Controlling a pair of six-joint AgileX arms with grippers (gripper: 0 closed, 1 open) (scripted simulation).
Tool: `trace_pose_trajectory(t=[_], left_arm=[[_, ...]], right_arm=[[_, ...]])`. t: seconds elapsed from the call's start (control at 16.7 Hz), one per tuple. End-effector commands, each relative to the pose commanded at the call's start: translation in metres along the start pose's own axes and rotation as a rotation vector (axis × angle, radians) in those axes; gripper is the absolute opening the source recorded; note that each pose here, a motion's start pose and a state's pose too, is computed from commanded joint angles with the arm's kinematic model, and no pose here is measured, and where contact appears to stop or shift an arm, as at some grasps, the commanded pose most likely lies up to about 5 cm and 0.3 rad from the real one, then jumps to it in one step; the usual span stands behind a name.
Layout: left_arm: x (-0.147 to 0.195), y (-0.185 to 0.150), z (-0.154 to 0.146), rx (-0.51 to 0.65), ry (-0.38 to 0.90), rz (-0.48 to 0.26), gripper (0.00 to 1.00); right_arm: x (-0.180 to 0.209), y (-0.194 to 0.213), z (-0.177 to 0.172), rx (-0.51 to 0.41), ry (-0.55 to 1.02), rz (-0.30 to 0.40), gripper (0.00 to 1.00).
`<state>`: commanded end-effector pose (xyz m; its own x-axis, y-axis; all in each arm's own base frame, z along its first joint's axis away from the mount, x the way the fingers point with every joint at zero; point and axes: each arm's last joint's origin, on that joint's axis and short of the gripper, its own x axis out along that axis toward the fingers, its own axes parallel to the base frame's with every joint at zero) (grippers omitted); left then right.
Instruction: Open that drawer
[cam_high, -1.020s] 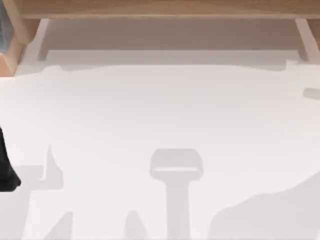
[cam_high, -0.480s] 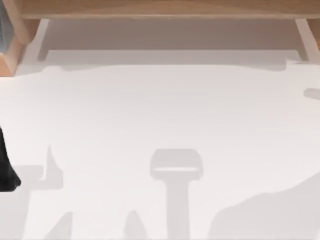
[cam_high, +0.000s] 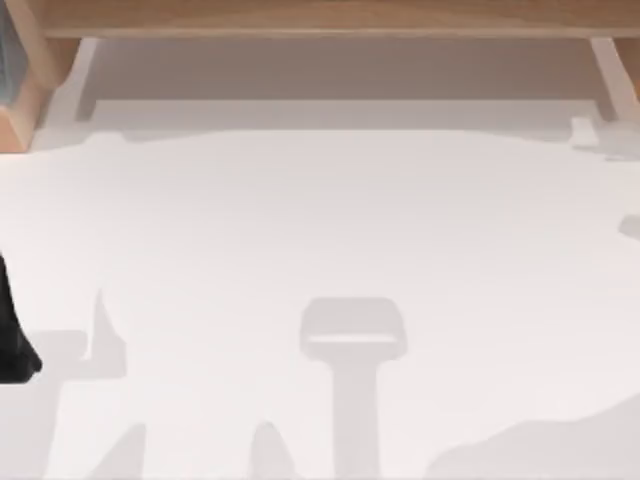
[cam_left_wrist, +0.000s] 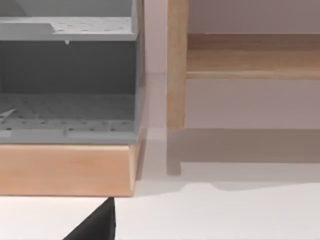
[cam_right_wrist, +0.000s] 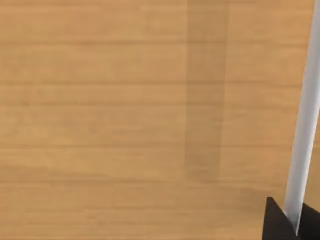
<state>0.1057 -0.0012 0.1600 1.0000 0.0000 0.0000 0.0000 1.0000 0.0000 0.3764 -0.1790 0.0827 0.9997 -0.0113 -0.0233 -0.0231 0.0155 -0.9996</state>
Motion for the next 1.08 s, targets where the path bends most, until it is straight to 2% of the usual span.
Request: trace_pose_trajectory(t=[0.48,0.9,1.08], left_arm=[[0.000,0.000,0.000,0.000,0.000,0.000,1.00],[0.000,0.000,0.000,0.000,0.000,0.000,1.00],[0.000,0.000,0.000,0.000,0.000,0.000,1.00]], right_arm=[[-0.014,-0.004,-0.001,-0.011,-0.004,-0.019,0.00],[-0.065,-0.002,-0.001,-0.008,-0.001,-0.015,0.00],[-0.074,-0.002,-0.001,-0.009,-0.002,-0.016,0.00]])
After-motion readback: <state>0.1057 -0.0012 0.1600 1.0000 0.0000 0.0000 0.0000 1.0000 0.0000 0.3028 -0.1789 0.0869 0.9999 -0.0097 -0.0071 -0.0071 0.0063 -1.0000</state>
